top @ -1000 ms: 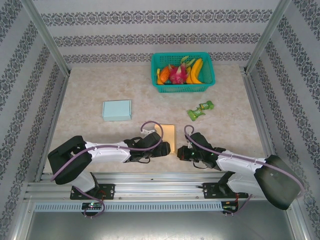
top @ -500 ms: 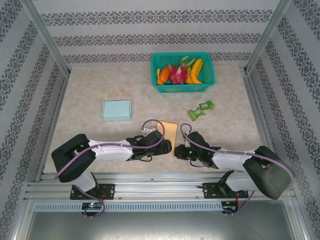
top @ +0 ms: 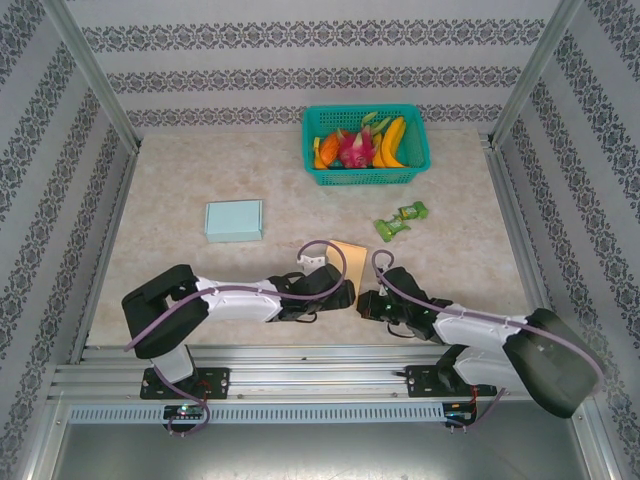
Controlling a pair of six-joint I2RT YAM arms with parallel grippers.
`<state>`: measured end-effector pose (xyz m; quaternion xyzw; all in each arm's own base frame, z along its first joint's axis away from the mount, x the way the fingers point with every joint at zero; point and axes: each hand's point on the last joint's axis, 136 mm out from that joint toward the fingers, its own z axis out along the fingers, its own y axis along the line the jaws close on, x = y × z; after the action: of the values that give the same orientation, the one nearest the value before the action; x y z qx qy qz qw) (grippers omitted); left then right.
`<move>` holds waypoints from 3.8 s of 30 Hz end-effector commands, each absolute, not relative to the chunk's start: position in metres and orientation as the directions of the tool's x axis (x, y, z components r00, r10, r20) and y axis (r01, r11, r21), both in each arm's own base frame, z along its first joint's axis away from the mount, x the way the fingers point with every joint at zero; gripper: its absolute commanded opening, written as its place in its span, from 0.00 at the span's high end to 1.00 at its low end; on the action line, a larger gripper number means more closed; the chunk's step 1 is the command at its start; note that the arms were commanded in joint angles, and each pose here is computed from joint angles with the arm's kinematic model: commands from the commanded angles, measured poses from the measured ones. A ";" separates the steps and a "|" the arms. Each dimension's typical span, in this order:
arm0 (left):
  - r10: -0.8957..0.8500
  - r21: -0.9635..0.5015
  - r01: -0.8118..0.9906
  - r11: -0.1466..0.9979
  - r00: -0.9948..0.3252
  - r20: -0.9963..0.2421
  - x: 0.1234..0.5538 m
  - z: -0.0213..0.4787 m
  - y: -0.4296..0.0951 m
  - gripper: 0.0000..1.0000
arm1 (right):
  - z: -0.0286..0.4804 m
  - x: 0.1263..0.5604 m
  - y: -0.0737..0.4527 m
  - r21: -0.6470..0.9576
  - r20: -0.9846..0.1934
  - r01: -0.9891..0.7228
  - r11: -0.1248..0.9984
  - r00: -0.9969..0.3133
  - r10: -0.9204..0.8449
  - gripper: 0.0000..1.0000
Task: Fold the paper box
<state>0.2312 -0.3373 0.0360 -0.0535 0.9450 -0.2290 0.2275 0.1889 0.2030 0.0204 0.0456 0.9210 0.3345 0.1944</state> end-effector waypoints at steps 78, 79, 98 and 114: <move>-0.213 -0.274 -0.084 0.958 -0.849 -0.483 0.336 0.103 -0.233 0.05 | 0.104 0.244 0.130 0.389 -0.581 -0.025 0.921 -0.782 0.225 0.57; -0.244 -0.272 -0.124 0.954 -0.850 -0.467 0.324 0.102 -0.224 0.05 | 0.106 0.245 0.132 0.373 -0.597 -0.051 0.926 -0.777 0.198 0.51; -0.456 -0.559 -0.202 0.804 -0.813 -0.362 0.220 0.081 -0.272 0.05 | 0.093 0.293 0.173 0.204 -0.591 -0.365 0.909 -0.786 -0.183 0.22; -0.513 -0.631 -0.231 0.741 -0.800 -0.311 0.238 0.058 -0.326 0.10 | 0.083 0.330 0.185 0.251 -0.545 -0.409 0.877 -0.809 -0.221 0.23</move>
<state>0.2282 -0.3090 0.0472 -0.1891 0.9171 -0.2692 0.2253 0.3265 0.1760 0.0791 -0.1558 0.9381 0.1565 0.2670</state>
